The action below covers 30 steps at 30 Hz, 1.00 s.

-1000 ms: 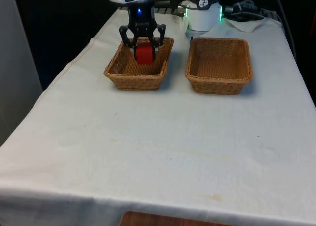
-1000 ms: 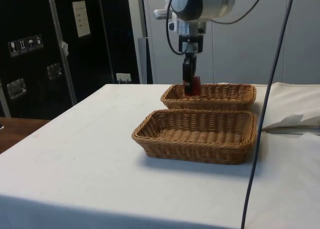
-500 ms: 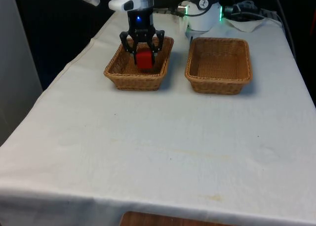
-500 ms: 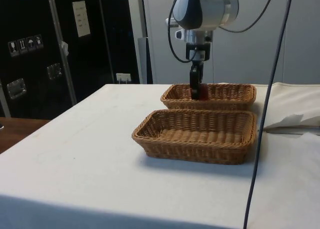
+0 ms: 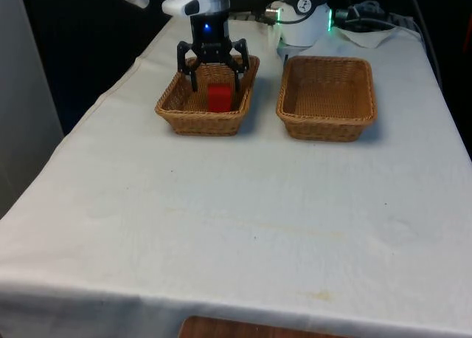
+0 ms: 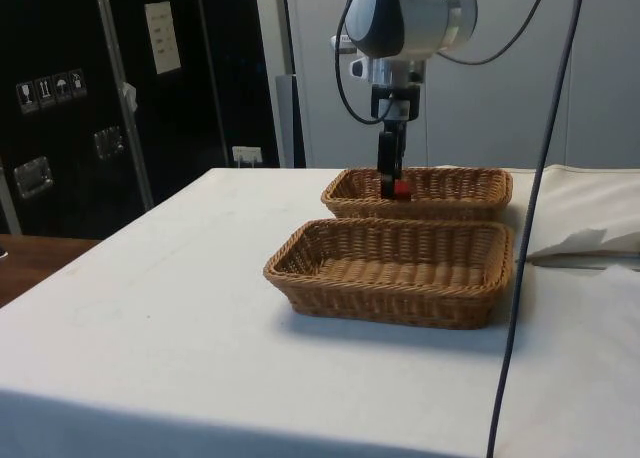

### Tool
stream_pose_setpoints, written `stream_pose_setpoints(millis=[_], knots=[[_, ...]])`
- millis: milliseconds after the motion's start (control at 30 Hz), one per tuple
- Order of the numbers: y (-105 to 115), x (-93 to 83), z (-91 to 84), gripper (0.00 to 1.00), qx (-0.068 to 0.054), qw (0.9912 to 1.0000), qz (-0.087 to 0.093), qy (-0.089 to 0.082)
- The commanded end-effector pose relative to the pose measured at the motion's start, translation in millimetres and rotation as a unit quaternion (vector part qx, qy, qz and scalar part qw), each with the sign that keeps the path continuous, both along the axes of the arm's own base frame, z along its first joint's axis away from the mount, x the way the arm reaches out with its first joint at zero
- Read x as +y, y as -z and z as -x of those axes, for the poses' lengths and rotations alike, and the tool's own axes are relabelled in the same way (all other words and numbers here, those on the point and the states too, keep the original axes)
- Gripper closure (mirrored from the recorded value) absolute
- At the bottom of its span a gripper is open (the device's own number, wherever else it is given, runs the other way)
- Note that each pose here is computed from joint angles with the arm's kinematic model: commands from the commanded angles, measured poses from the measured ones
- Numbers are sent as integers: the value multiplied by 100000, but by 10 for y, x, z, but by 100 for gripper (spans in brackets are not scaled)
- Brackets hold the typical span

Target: Pick up the red cube and place it into the right basket.

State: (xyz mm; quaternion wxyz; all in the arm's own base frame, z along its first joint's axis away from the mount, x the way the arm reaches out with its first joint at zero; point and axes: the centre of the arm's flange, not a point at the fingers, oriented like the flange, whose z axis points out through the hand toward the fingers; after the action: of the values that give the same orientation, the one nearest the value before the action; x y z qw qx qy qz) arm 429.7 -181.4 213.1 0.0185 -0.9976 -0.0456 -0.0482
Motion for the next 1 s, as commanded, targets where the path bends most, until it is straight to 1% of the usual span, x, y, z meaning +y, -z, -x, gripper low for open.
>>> stream_pose_setpoints(millis=[0, 133, 200, 233, 267, 333, 500, 533, 567, 600, 733, 767, 833, 867, 967], knots=[[-3, 1, -1, 0, 11, 100000, -6, -46], [-8, -6, 1, 0, 21, 100000, -5, 57], [-50, 2, -10, 0, -313, 99998, -101, 439], [-93, 18, -22, 0, -732, 99994, -234, 830], [-75, 15, -29, 0, -910, 99993, -390, 627], [-137, 35, -30, 0, -1186, 99985, -375, 1185], [-244, 117, -66, 0, -2314, 99958, -739, 1562], [-290, 176, -104, 0, -2763, 99949, -792, 1384], [-308, 172, -93, 0, -3275, 99928, -1514, 1186], [-315, 201, -123, 0, -2988, 99943, -818, 1319], [-411, 298, -180, 0, -3926, 99912, -1153, 971], [-454, 343, -205, 0, -4380, 99894, -1313, 544], [-471, 336, -196, 0, -4678, 99876, -1663, 477], [-487, 364, -227, 0, -4825, 99873, -1424, 273], [-531, 406, -264, 0, -5411, 99841, -1538, -351]])
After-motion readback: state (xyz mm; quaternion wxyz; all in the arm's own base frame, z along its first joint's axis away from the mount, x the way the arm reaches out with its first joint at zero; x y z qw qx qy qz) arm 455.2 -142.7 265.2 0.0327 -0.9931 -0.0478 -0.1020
